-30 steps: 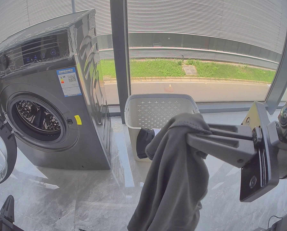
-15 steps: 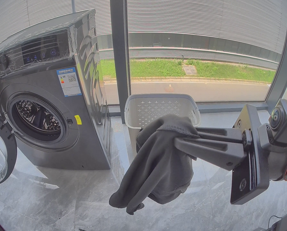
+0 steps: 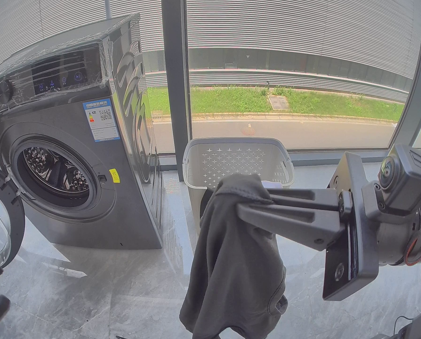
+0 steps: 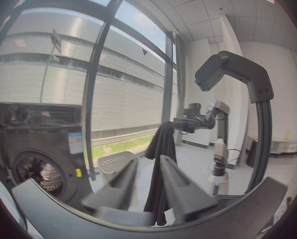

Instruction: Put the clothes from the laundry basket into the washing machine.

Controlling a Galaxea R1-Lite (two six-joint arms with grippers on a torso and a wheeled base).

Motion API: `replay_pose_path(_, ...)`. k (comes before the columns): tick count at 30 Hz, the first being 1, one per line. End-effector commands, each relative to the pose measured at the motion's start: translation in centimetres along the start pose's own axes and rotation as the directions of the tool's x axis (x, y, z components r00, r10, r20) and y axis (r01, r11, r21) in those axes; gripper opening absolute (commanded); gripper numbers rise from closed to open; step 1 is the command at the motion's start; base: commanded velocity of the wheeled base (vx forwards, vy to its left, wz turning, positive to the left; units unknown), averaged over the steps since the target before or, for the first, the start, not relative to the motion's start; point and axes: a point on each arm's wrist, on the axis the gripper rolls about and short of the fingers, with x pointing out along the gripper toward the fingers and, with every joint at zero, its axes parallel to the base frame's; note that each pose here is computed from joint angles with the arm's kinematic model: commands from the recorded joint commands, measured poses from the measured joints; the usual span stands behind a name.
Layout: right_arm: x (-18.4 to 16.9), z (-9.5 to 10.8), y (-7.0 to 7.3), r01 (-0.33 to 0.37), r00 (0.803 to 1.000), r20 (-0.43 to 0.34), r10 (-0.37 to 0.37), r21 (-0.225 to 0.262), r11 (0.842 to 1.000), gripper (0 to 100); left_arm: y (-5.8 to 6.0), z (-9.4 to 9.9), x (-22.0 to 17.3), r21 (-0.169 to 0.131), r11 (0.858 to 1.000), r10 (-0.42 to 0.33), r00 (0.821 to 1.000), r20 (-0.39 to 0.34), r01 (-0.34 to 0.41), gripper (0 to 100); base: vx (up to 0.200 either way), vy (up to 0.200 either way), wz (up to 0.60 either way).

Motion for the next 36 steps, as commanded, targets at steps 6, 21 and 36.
replay_pose_path(6, 3.3, 0.5, -0.7, -0.06, 0.998, 0.027, 0.06, -0.004, 0.998, 0, 3.2, -1.0, 6.8, -0.088, 0.937, -0.348, 0.92, -0.181, 0.338, 100, 0.0, 0.0, 0.0)
replay_pose_path(21, 6.2, 1.5, 3.1, -0.21, 0.975, 0.076, 0.21, 0.003, 0.978, 0, 6.1, -3.3, 16.5, -0.061, 0.852, -0.522, 0.834, -0.179, 0.52, 100, 0.0, 0.0, 0.0)
replay_pose_path(36, 6.6, 1.6, 3.9, -0.242, 0.967, 0.082, 0.24, 0.01, 0.97, 0, 6.8, -4.7, 18.5, -0.042, 0.854, -0.518, 0.839, -0.167, 0.518, 100, 0.0, 0.0, 0.0)
